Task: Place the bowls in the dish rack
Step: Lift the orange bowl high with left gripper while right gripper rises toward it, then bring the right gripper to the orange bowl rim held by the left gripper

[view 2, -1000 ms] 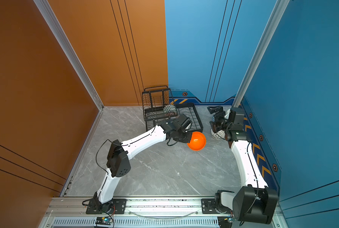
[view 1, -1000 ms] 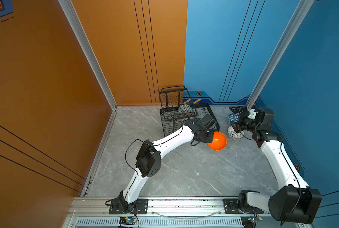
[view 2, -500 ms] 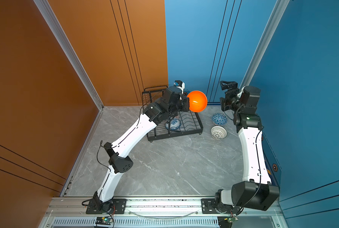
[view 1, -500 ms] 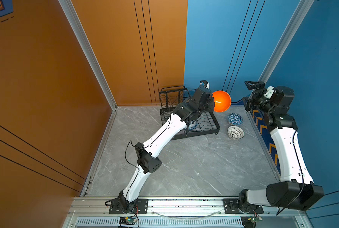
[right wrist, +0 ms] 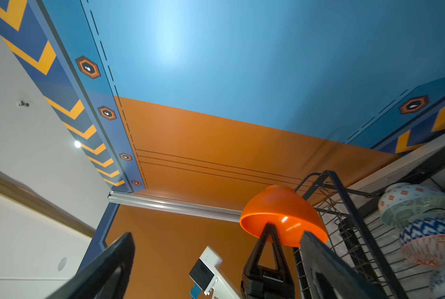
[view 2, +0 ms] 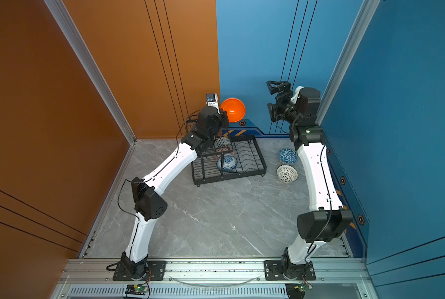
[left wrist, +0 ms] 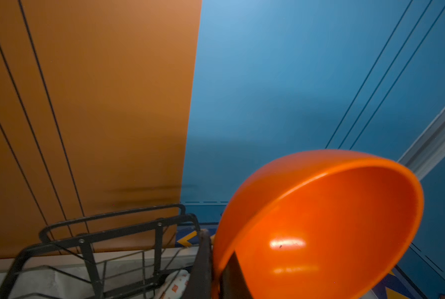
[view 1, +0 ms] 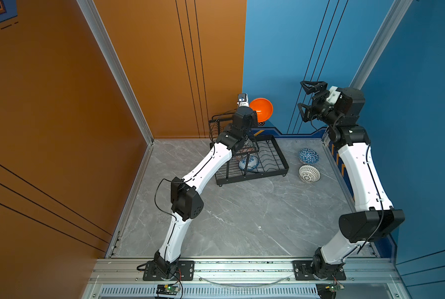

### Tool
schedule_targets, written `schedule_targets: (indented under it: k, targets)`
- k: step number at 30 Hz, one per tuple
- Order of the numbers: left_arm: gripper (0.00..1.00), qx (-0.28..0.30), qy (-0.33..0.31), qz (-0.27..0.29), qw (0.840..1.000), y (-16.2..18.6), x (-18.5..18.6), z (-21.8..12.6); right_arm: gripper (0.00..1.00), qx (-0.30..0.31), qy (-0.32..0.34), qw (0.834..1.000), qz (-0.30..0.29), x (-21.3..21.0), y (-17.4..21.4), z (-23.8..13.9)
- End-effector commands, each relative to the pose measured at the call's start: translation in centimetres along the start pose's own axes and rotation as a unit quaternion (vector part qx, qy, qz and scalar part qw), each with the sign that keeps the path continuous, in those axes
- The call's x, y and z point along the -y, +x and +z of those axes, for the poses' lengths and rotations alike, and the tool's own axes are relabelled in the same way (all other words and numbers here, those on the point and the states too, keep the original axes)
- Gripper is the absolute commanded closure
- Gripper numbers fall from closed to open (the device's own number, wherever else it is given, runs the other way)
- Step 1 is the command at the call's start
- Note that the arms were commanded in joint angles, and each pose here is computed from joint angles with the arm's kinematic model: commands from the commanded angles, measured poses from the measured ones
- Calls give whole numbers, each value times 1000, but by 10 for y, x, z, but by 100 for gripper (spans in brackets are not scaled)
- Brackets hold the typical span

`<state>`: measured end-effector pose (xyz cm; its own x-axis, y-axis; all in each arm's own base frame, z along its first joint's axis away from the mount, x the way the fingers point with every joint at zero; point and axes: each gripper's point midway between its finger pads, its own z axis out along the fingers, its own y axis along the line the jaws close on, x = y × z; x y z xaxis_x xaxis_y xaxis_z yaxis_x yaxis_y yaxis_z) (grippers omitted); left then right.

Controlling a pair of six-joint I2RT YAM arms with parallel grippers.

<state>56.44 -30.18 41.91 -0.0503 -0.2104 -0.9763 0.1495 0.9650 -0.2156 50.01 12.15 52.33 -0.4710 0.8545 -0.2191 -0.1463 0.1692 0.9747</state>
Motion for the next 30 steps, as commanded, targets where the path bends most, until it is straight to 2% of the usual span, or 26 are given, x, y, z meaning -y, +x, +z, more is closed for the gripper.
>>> schedule_targets:
  k: [1,7,15,23,30]
  targets:
    - [100,131,-4,-4,991,-99,-5,-37,0,-40,-34,999,8,-18,25,25]
    - [100,171,-19,26,985,-105,-20,-42,0,-85,-62,992,74,-21,68,66]
    - [100,172,-34,57,983,-94,-30,-43,0,-108,-65,985,116,-12,89,89]
    - [100,163,-56,65,983,-83,-46,-35,0,-111,-70,984,120,-16,95,89]
    - [100,160,-84,61,982,-80,-67,-30,0,-119,-50,987,100,-10,102,84]
